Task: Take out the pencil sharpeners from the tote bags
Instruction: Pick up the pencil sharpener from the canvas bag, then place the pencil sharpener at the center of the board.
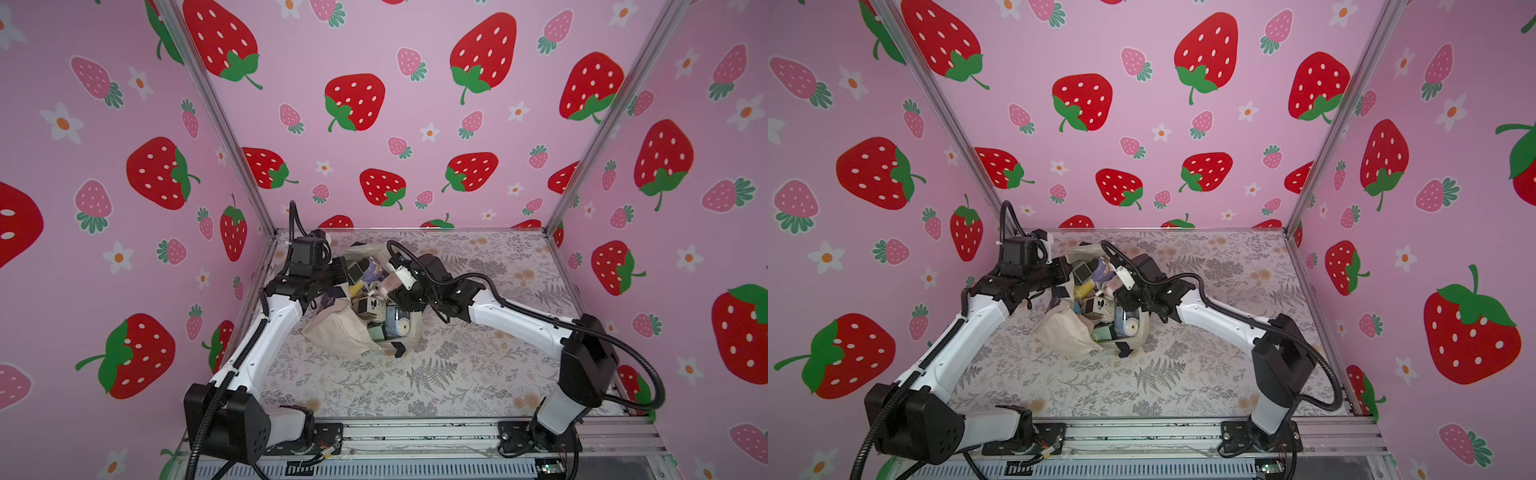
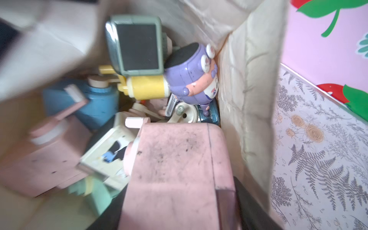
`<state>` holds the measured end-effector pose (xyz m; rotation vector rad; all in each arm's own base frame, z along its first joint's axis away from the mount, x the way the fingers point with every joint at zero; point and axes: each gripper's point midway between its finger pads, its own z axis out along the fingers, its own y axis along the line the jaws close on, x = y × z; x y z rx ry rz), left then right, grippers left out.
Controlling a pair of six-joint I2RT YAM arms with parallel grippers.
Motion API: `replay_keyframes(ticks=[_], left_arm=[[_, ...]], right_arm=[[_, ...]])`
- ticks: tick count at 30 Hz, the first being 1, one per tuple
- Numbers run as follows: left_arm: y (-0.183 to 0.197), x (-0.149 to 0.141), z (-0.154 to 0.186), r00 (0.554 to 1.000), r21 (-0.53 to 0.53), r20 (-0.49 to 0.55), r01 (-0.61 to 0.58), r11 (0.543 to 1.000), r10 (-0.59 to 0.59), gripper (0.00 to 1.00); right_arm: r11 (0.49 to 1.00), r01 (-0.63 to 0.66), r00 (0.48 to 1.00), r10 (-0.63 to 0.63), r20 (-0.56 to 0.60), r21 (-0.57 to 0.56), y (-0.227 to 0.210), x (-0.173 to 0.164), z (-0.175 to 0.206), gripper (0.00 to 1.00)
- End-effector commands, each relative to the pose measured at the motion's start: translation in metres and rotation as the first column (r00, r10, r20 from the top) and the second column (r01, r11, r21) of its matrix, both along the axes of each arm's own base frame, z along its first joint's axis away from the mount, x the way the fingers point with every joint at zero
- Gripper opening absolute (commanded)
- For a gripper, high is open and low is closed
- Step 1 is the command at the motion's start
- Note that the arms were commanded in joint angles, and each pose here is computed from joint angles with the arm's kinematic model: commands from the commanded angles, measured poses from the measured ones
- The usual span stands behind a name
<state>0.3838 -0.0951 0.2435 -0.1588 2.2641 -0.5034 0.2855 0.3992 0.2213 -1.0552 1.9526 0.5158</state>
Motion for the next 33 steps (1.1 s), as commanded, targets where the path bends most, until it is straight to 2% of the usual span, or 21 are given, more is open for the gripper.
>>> replay_keyframes(ticks=[1,6,10,15,19,21,29,33], left_arm=[[-0.003,-0.003,-0.005,1.000,0.006,-0.020,0.007,1.000,-0.007,0.00],[-0.001,-0.003,-0.005,1.000,0.011,-0.021,0.000,1.000,0.000,0.00],[-0.001,-0.003,-0.006,1.000,0.013,-0.024,-0.004,1.000,0.004,0.00],[0.000,-0.002,-0.006,1.000,0.015,-0.025,-0.007,1.000,0.007,0.00],[0.001,-0.002,-0.006,1.000,0.018,-0.024,-0.010,1.000,0.010,0.00],[0.001,-0.002,-0.007,1.000,0.022,-0.026,-0.012,1.000,0.013,0.00],[0.003,-0.002,-0.008,0.999,0.029,-0.029,-0.017,0.999,0.018,0.00],[0.003,-0.003,-0.009,0.999,0.033,-0.031,-0.019,0.999,0.020,0.00]], right_arm=[[0.996,-0.049,0.996,0.044,0.073,0.069,-0.011,-0.016,0.043,0.39],[0.991,0.038,0.991,-0.053,0.121,0.125,-0.052,-0.005,0.075,0.41],[0.970,0.196,0.968,-0.215,0.130,0.143,-0.095,0.029,0.082,0.43],[0.872,0.453,0.887,-0.462,0.009,0.185,-0.161,0.098,0.063,0.43],[0.797,0.580,0.814,-0.577,-0.070,0.168,-0.190,0.154,0.030,0.43],[0.778,0.608,0.793,-0.603,-0.086,0.156,-0.192,0.178,0.015,0.41],[0.834,0.541,0.841,-0.534,-0.093,0.104,-0.147,0.251,-0.037,0.41],[0.848,0.529,0.845,-0.521,-0.119,0.041,-0.134,0.279,-0.070,0.41]])
